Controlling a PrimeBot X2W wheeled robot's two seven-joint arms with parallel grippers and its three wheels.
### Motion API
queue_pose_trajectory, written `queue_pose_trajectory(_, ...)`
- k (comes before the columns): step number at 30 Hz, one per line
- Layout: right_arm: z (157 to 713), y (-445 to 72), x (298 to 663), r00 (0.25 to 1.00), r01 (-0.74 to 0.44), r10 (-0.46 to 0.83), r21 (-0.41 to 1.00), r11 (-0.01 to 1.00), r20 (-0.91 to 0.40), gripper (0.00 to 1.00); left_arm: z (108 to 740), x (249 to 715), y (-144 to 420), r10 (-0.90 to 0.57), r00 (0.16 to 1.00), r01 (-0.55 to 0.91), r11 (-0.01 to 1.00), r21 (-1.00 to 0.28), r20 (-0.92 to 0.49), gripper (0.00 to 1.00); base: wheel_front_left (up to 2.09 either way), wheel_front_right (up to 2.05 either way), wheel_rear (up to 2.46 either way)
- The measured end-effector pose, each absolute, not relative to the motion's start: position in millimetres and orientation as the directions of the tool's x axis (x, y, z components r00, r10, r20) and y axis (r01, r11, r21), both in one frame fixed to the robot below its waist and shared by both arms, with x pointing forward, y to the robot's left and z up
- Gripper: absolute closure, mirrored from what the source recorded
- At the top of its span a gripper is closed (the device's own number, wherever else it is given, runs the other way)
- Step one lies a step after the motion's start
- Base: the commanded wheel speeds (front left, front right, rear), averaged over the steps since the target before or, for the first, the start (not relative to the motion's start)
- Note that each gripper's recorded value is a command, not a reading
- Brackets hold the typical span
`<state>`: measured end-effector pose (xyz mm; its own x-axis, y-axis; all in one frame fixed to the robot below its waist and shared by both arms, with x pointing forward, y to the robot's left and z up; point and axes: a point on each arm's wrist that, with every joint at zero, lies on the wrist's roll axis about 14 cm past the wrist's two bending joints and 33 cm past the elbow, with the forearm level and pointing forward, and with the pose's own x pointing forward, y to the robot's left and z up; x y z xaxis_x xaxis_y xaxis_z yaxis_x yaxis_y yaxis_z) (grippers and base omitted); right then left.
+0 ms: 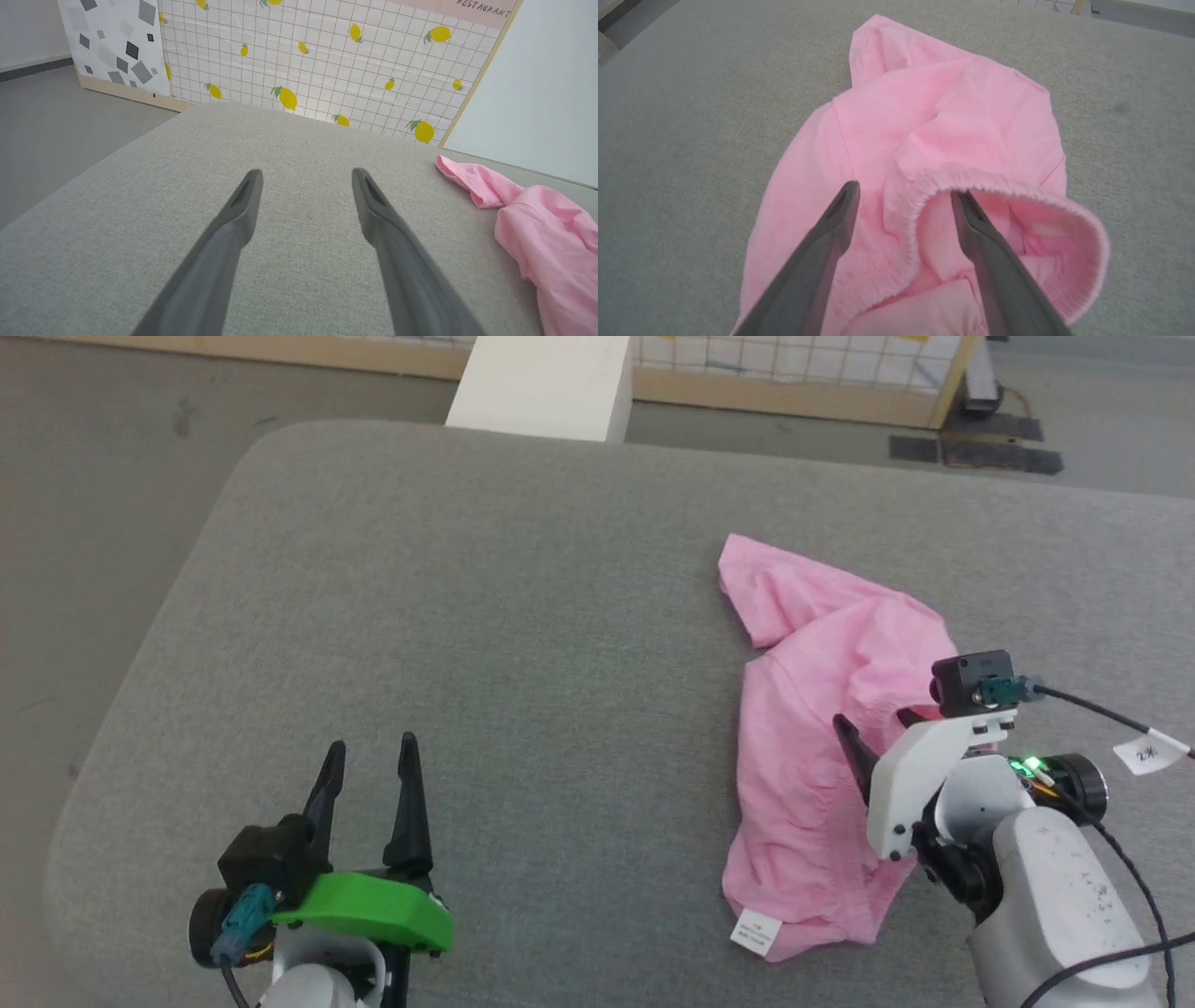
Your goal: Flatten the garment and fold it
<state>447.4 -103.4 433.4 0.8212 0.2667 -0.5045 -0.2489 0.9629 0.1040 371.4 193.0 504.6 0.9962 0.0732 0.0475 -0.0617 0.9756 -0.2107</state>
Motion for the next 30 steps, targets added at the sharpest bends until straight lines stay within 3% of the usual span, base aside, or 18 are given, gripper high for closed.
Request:
queue_pose_trajectory(1,430,-103,450,0.814,-0.248,0.266,0.106,0.963,-0.516,0.10,504,372,194,0.077,0.996,-0.065,0.975,-0.212,0.048,0.00,0.00,0.00,0.00)
queue_pose_trajectory(2,427,-102,452,0.810,-0.247,0.267,0.110,0.963,-0.522,0.60,504,372,195,0.082,0.996,-0.070,0.974,-0.214,0.046,0.00,0.00,0.00,0.00)
queue_pose_trajectory(3,425,-100,453,0.805,-0.249,0.270,0.112,0.962,-0.528,0.75,503,372,197,0.085,0.995,-0.074,0.974,-0.214,0.045,0.00,0.00,0.00,0.00)
queue_pose_trajectory(4,422,-99,454,0.799,-0.252,0.273,0.115,0.961,-0.536,1.00,502,372,199,0.092,0.995,-0.081,0.974,-0.212,0.041,0.00,0.00,0.00,0.00)
queue_pose_trajectory(9,419,-94,459,0.801,-0.252,0.290,0.143,0.957,-0.524,1.00,496,373,202,0.097,0.995,-0.090,0.975,-0.204,0.028,0.00,0.00,0.00,0.00)
queue_pose_trajectory(14,446,-113,464,0.860,-0.197,0.256,0.176,0.964,-0.442,1.00,496,377,192,0.059,0.998,-0.051,0.977,-0.205,0.034,0.00,0.00,0.00,0.00)
queue_pose_trajectory(20,440,-207,424,0.871,0.050,0.041,0.172,0.984,-0.489,1.00,500,383,177,0.008,0.999,0.003,0.975,-0.222,0.053,0.00,0.00,0.00,0.00)
queue_pose_trajectory(24,406,-269,362,0.766,0.248,-0.119,0.119,0.961,-0.632,1.00,502,389,161,-0.042,0.997,0.055,0.971,-0.234,0.061,0.00,0.00,0.00,0.00)
queue_pose_trajectory(25,404,-273,358,0.759,0.261,-0.129,0.117,0.958,-0.639,0.56,501,389,159,-0.046,0.997,0.059,0.970,-0.234,0.059,0.00,0.00,0.00,0.00)
queue_pose_trajectory(26,404,-274,357,0.760,0.275,-0.134,0.128,0.953,-0.636,0.00,500,390,158,-0.050,0.997,0.062,0.970,-0.235,0.057,0.00,0.00,0.00,0.00)
queue_pose_trajectory(30,419,-279,362,0.810,0.294,-0.151,0.171,0.940,-0.567,0.00,501,390,156,-0.058,0.997,0.071,0.969,-0.237,0.060,0.00,0.00,0.00,0.00)
